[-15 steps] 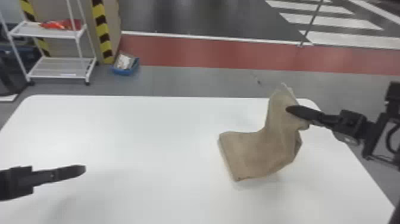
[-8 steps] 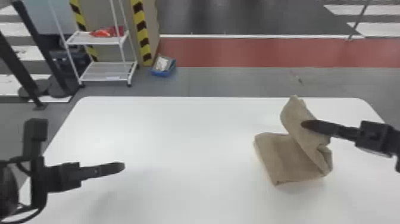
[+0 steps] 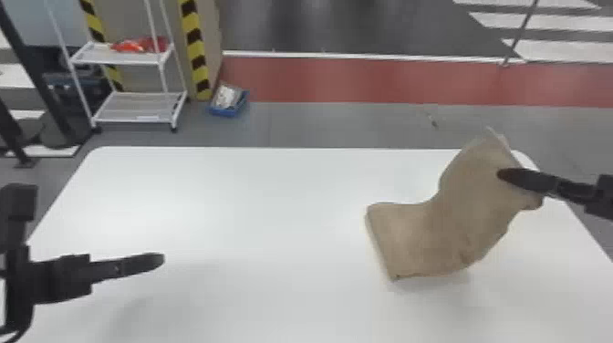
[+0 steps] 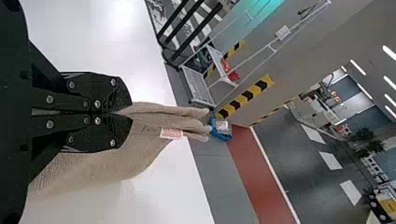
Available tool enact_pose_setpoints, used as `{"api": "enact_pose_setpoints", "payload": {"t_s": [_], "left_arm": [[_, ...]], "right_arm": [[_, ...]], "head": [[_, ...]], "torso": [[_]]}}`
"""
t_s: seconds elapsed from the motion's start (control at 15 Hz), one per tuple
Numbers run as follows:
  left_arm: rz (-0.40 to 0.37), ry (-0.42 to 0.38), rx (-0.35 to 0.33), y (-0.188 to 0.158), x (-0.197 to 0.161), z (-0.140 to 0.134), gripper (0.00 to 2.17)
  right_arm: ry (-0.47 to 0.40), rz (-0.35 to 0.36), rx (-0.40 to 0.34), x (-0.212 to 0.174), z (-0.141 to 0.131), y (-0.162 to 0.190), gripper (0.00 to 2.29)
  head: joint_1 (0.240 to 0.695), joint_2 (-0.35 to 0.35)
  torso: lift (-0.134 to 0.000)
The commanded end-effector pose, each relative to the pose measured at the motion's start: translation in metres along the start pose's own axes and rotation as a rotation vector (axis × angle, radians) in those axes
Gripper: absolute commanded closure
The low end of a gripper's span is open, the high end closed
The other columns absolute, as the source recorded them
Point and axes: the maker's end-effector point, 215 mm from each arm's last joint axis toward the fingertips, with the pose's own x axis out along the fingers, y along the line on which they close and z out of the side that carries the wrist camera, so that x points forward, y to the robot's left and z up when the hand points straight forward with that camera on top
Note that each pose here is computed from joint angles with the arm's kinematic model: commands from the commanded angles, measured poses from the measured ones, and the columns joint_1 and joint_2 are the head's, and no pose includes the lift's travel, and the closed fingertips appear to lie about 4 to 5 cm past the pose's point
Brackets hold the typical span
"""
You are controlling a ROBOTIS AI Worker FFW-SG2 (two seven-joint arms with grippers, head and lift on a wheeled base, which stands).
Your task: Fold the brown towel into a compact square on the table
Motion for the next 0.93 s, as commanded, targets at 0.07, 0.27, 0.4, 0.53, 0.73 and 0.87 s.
{"api": "enact_pose_setpoints", "payload": {"t_s": [0.07, 0.27, 0.4, 0.53, 0.73, 0.87], "left_arm": [[-0.005, 0.011, 0.008, -0.005, 0.005, -0.002, 0.15], [-0.005, 0.010, 0.009, -0.005, 0.005, -0.002, 0.15], [-0.003, 0.007, 0.006, -0.004, 0.004, -0.001, 0.15], [0.000, 0.005, 0.005, -0.002, 0.003, 0.000, 0.15], [0.005, 0.007, 0.003, 0.001, 0.004, -0.002, 0.15], [0.007, 0.006, 0.004, 0.002, 0.004, -0.001, 0.15]], "right_arm": [[0.001, -0.033, -0.006, -0.013, 0.001, -0.013, 1.30], [0.060, -0.037, -0.031, 0.004, -0.010, -0.006, 1.30], [0.102, -0.031, -0.050, 0.018, -0.020, 0.003, 1.30], [0.140, -0.035, -0.057, 0.026, -0.031, 0.003, 1.30], [0.182, -0.053, -0.074, 0.031, -0.043, 0.003, 1.30], [0.195, -0.063, -0.071, 0.029, -0.047, -0.002, 1.30]], "head": [[0.695, -0.098], [0.695, -0.113], [0.695, -0.108], [0.695, -0.080], [0.695, -0.057], [0.695, -0.047]], "torso": [[-0.124], [-0.124], [-0.124], [-0.124], [-0.124], [-0.124]]}}
